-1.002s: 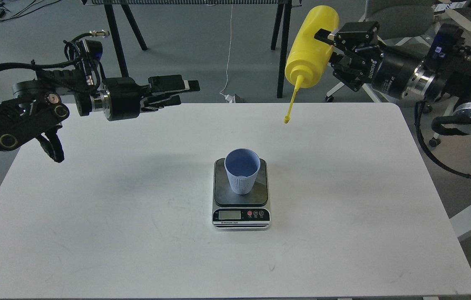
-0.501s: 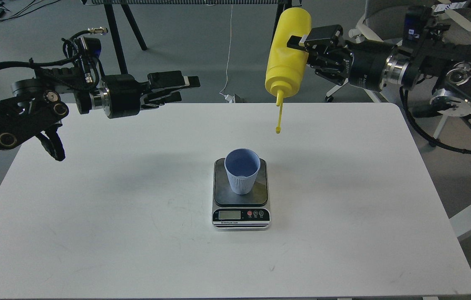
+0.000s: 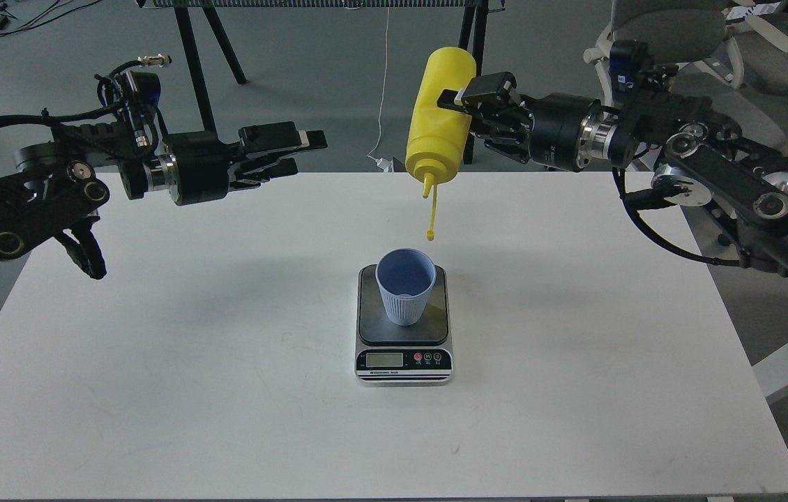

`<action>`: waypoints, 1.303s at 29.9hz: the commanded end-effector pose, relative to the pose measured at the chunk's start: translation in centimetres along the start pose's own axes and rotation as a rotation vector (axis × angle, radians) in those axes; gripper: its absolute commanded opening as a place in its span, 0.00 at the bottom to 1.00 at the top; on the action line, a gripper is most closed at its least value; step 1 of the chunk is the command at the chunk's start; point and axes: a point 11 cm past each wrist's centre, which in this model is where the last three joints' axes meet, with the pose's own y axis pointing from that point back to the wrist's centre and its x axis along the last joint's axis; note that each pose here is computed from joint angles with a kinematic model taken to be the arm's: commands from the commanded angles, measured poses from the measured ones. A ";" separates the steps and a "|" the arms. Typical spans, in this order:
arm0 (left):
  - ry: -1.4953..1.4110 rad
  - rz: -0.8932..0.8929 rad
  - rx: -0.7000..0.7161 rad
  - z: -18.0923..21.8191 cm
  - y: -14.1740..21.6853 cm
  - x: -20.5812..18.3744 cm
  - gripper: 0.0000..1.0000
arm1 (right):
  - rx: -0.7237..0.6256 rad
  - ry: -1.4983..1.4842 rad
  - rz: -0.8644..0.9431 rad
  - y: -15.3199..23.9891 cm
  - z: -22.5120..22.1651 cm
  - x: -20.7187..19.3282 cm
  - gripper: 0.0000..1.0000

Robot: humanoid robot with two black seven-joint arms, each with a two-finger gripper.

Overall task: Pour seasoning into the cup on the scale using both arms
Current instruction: 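Squeeze sauce from the inverted bottle into the blue cup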

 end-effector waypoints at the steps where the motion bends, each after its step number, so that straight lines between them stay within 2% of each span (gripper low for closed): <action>1: 0.006 0.001 0.001 -0.2 0.0 -0.2 1.00 | -0.028 0.020 -0.034 -1.2 0.7 -1.3 0.08; 13: 0.015 0.006 -0.004 -0.3 0.0 -0.3 1.00 | -0.084 0.084 -0.093 -2.8 1.3 -3.0 0.08; 28: 0.020 0.003 -0.002 -0.5 0.1 -0.5 1.00 | -0.075 0.166 -0.093 -4.0 -1.3 -2.1 0.08; 39: 0.026 0.000 0.002 -0.8 0.2 -0.8 1.00 | -0.113 0.255 -0.109 -4.2 -1.3 -2.1 0.08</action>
